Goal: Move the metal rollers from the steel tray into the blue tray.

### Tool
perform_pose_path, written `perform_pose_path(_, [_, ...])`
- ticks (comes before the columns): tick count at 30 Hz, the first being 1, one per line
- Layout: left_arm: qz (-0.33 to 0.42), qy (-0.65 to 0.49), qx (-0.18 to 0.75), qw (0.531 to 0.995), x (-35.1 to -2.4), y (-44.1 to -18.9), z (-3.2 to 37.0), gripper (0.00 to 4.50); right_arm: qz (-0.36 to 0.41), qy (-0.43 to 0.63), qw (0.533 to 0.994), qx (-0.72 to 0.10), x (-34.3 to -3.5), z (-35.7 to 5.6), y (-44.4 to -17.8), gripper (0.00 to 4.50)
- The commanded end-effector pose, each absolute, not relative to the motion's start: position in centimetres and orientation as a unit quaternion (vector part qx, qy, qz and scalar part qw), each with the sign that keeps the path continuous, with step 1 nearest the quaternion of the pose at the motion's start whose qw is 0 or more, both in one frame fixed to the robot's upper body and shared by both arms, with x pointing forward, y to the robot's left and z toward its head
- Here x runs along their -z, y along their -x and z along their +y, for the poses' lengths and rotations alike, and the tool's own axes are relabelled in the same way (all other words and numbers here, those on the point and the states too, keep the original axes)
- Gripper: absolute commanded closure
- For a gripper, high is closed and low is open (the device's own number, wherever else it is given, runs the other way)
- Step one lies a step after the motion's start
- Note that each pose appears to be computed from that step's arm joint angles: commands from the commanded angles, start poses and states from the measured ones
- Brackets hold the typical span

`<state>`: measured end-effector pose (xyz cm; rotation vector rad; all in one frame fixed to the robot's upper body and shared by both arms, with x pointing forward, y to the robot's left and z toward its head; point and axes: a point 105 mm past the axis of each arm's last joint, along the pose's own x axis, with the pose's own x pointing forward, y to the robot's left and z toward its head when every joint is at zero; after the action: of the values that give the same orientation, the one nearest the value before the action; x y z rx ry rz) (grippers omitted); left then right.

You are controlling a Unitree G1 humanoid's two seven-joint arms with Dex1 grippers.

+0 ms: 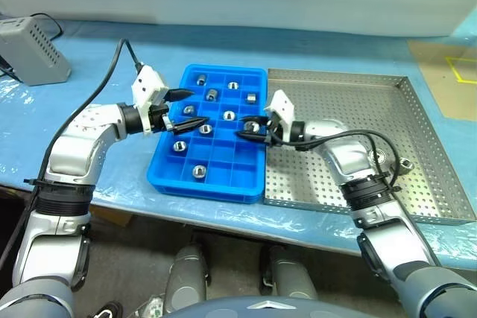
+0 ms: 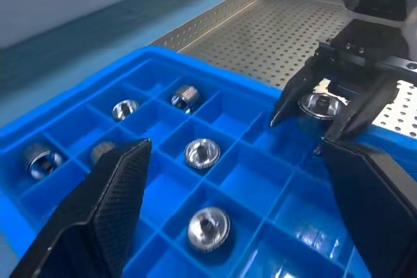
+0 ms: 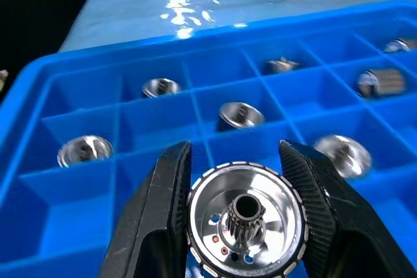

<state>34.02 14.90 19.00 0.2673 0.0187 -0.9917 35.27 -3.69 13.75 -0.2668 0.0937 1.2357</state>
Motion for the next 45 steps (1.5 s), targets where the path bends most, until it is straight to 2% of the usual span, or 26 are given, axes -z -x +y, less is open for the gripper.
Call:
perform_pose_path(1, [-0.013,-0.148,0.471,0.870,-20.0,-33.1,14.9,0.12,0.012,0.141,0.806,-0.575,-15.0,-3.2,-36.2,2.81])
perform_pose_path(4, [-0.015,-0.141,0.468,0.872,-20.0,-32.8,14.8,0.12,0.021,0.151,0.816,-0.557,-14.3,-4.1,-37.3,2.81])
perform_pose_path(14, [-0.009,-0.137,0.471,0.871,-19.6,-32.6,13.9,0.12,0.017,0.161,0.827,-0.538,-13.8,-4.8,-37.9,2.81])
perform_pose_path(15, [-0.008,-0.137,0.472,0.871,-19.6,-32.6,13.8,0.12,0.016,0.156,0.827,-0.540,-13.9,-4.8,-37.8,2.09])
perform_pose_path(18, [-0.007,-0.135,0.478,0.868,-19.6,-32.7,13.5,0.12,0.019,0.147,0.829,-0.538,-14.1,-5.0,-37.7,1.25])
perform_pose_path(24, [-0.010,-0.132,0.493,0.860,-19.9,-32.9,12.8,0.12,-0.009,0.113,0.846,-0.521,-16.9,-6.6,-37.8,1.25])
perform_pose_path(28, [-0.011,-0.125,0.509,0.851,-19.8,-33.0,12.0,0.12,-0.025,0.095,0.871,-0.481,-19.5,-10.2,-37.9,1.25])
perform_pose_path(30, [-0.012,-0.120,0.520,0.846,-19.7,-33.0,11.4,0.12,-0.009,0.098,0.880,-0.465,-19.7,-12.7,-37.5,1.25])
perform_pose_path(34, [-0.017,-0.112,0.541,0.834,-19.6,-33.3,10.0,0.12,0.084,0.122,0.878,-0.456,-17.3,-18.1,-34.7,1.25])
perform_pose_path(37, [-0.016,-0.109,0.555,0.825,-19.5,-33.8,9.3,0.12,0.134,0.153,0.894,-0.399,-16.2,-22.9,-33.5,1.25])
perform_pose_path(42, [-0.022,-0.112,0.565,0.817,-19.5,-34.6,8.4,0.12,0.166,0.171,0.913,-0.331,-15.3,-27.1,-32.1,1.25])
perform_pose_path(45, [-0.031,-0.112,0.579,0.807,-19.8,-34.7,7.7,0.12,0.154,0.142,0.933,-0.292,-15.1,-28.5,-32.2,1.25])
